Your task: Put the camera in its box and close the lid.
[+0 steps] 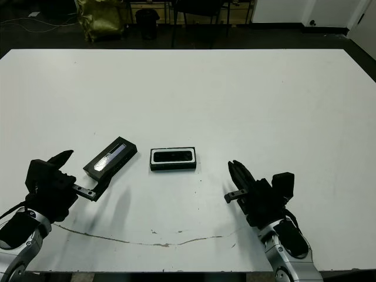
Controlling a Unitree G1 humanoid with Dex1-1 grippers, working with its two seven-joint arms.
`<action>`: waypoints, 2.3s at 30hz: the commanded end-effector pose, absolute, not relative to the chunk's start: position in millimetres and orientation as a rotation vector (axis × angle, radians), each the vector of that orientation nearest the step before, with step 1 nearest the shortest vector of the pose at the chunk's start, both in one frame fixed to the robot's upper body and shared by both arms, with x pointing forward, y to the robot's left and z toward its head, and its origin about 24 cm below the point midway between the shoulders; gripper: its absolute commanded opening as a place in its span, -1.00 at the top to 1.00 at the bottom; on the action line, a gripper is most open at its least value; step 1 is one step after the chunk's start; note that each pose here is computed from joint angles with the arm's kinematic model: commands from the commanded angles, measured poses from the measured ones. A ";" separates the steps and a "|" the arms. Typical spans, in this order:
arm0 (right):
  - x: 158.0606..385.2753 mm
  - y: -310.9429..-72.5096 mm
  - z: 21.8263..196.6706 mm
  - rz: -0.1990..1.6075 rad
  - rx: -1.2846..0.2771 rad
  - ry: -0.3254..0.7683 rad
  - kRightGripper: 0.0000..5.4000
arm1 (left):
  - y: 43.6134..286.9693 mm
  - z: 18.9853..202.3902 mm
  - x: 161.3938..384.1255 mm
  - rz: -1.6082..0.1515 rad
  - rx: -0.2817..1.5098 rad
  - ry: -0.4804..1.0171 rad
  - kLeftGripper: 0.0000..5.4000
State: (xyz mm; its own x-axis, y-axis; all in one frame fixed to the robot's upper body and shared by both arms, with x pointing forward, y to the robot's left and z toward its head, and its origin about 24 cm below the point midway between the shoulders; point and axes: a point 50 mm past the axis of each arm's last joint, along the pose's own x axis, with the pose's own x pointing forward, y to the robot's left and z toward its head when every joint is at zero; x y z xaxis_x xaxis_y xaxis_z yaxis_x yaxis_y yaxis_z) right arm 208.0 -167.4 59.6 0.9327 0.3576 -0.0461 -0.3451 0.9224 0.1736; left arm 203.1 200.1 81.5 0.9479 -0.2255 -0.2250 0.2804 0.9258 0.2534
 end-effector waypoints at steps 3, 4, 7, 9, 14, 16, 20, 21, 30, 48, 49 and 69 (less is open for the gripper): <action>206.2 -168.9 55.6 0.350 0.159 0.113 1.00 | 205.0 77.7 206.0 -0.310 0.318 0.245 -0.99; 206.3 -169.1 55.5 0.350 0.161 0.113 1.00 | 205.5 78.0 206.8 -0.322 0.323 0.251 -0.99; 205.8 -168.8 56.1 0.347 0.156 0.110 1.00 | 206.8 78.0 209.2 -0.352 0.302 0.264 -0.99; 205.8 -168.8 56.0 0.350 0.158 0.106 1.00 | 207.6 77.5 210.5 -0.372 0.267 0.271 -0.99; 207.2 -169.7 54.2 0.366 0.167 0.095 1.00 | 209.2 76.6 212.7 -0.397 0.254 0.283 -0.99; 206.9 -169.4 54.7 0.357 0.157 0.101 1.00 | 209.8 75.8 213.2 -0.400 0.256 0.289 -0.99; 206.6 -169.2 55.2 0.360 0.158 0.108 1.00 | 211.6 73.6 214.1 -0.409 0.267 0.304 -0.99; 206.6 -169.3 55.1 0.360 0.158 0.108 1.00 | 211.8 73.1 214.1 -0.409 0.262 0.308 -0.99; 206.8 -169.3 53.4 0.372 0.169 0.101 1.00 | 214.1 66.4 215.9 -0.380 0.291 0.332 -0.99; 206.1 -169.0 53.3 0.375 0.172 0.099 1.00 | 213.0 57.0 216.8 -0.400 0.299 0.378 -0.99; 206.0 -168.9 53.2 0.374 0.176 0.099 1.00 | 213.0 56.5 217.0 -0.408 0.297 0.374 -0.99; 205.3 -169.2 54.8 0.371 0.174 0.104 1.00 | 215.5 47.2 217.6 -0.439 0.264 0.396 -0.99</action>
